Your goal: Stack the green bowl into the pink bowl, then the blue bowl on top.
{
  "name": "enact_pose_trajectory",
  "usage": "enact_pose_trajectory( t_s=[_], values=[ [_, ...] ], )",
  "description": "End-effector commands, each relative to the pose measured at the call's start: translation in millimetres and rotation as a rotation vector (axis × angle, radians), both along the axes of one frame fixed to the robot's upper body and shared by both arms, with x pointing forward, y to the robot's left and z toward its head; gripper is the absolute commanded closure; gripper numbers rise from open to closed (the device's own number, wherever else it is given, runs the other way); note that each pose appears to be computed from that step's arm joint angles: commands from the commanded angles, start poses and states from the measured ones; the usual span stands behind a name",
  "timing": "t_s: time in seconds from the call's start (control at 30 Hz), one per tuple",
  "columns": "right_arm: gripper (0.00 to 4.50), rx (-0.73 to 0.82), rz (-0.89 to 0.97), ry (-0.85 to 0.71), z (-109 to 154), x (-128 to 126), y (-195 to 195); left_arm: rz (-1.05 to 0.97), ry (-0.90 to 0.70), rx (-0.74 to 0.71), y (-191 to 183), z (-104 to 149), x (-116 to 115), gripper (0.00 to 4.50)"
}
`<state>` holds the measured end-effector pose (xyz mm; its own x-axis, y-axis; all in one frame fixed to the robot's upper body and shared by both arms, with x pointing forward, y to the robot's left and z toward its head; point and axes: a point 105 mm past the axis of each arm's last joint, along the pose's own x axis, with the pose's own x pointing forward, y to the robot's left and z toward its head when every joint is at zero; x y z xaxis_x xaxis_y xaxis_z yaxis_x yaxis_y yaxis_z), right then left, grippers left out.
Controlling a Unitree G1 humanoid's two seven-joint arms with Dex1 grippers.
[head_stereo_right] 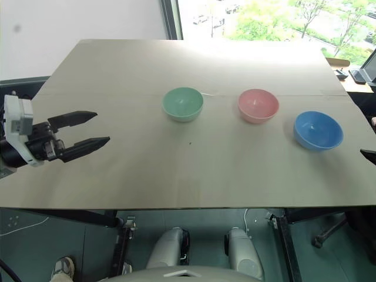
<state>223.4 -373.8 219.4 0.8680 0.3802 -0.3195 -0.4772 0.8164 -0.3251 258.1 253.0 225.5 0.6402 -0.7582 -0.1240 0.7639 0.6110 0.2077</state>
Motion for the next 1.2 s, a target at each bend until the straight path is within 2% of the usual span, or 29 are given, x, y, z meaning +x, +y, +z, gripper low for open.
enact_pose_trajectory(
  t_s=[0.03, 0.23, 0.4, 0.47, 0.57, 0.73, 0.9, 1.0, 1.2],
  values=[
    [0.0, -0.015, 0.019, -0.048, 14, 4, 5, -0.014, -0.031, 0.004, -4, 7, 1, 0.02],
    [0.0, 0.024, 0.091, -0.075, 10, 22, 33, -0.038, -0.042, -0.021, -16, 8, 4, 0.02],
    [0.0, 0.031, 0.143, -0.128, 5, 53, 73, -0.067, -0.05, -0.017, -28, 4, 4, 0.02],
    [0.0, -0.037, 0.164, -0.1, -8, 73, 103, -0.087, -0.061, -0.017, -36, 1, 4, 0.02],
    [0.0, -0.048, 0.247, -0.086, -21, 102, 154, -0.128, -0.083, -0.035, -50, -3, 2, 0.02],
    [0.0, -0.064, 0.31, -0.077, -31, 143, 198, -0.159, -0.093, -0.062, -66, -8, -7, 0.02],
    [0.0, -0.128, 0.303, -0.068, -45, 178, 216, -0.148, -0.104, -0.07, -70, -10, -14, 0.02],
    [0.77, -0.146, 0.304, -0.033, -55, 188, 215, -0.144, -0.112, -0.076, -70, -7, -18, 0.0],
    [3.35, -0.199, 0.315, -0.026, -60, 199, 213, -0.13, -0.138, -0.107, -68, -1, -23, 0.0]
  ],
)
